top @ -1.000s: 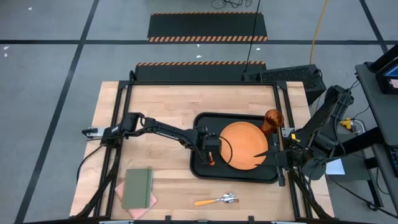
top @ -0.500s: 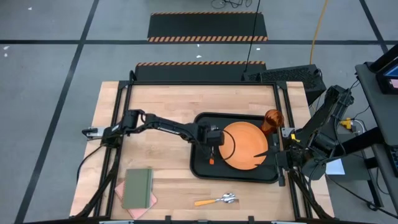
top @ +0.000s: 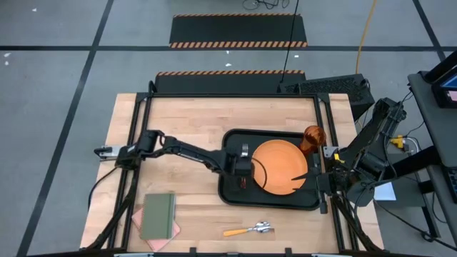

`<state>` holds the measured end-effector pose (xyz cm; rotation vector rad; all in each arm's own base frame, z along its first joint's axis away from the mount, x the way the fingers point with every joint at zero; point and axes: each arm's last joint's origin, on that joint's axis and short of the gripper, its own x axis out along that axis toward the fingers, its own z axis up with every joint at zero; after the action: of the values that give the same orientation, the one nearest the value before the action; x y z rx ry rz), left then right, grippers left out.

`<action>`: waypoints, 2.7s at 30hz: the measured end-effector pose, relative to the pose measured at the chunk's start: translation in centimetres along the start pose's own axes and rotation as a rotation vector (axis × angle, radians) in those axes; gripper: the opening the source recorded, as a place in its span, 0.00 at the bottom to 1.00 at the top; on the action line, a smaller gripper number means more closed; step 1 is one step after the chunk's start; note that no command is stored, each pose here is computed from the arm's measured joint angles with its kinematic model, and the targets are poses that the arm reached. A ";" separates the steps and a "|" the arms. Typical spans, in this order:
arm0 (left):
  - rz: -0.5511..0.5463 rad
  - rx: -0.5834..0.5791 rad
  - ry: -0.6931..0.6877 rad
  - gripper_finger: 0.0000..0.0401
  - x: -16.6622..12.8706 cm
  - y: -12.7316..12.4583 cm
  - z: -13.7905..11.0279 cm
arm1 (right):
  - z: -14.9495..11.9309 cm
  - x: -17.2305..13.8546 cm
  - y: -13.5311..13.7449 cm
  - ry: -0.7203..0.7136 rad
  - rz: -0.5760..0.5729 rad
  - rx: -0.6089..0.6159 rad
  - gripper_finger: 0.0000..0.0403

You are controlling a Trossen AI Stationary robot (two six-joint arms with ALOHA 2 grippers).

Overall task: Pick and place plate/cup/fork/spoon on tray
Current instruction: Put the orange spoon on the black serving tray to the left of the orange fork

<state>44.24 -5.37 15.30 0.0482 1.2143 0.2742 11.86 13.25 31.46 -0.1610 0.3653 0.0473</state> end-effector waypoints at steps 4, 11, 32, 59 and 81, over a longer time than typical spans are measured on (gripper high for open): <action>0.014 0.033 -0.016 0.02 -1.4 -1.5 -0.4 | 0.0 0.0 0.0 0.000 0.000 0.000 0.32; 0.045 0.009 -0.098 0.02 -4.9 -2.0 -0.3 | 0.0 0.0 0.0 0.000 -0.002 -0.004 0.32; -0.192 -0.021 -0.480 0.02 -12.4 -12.2 0.0 | -0.2 0.0 -0.1 0.017 -0.009 -0.023 0.32; -0.309 -0.146 -0.542 0.43 -10.8 -21.2 -4.0 | -0.4 0.5 0.4 0.032 -0.017 -0.011 0.32; -0.239 0.000 -0.500 0.49 -4.9 -23.1 -5.2 | -0.4 0.5 0.4 0.032 -0.017 0.009 0.32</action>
<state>42.09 -29.37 13.78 -0.0279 0.7136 0.0454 12.15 13.59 30.84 -0.1562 0.3960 0.0262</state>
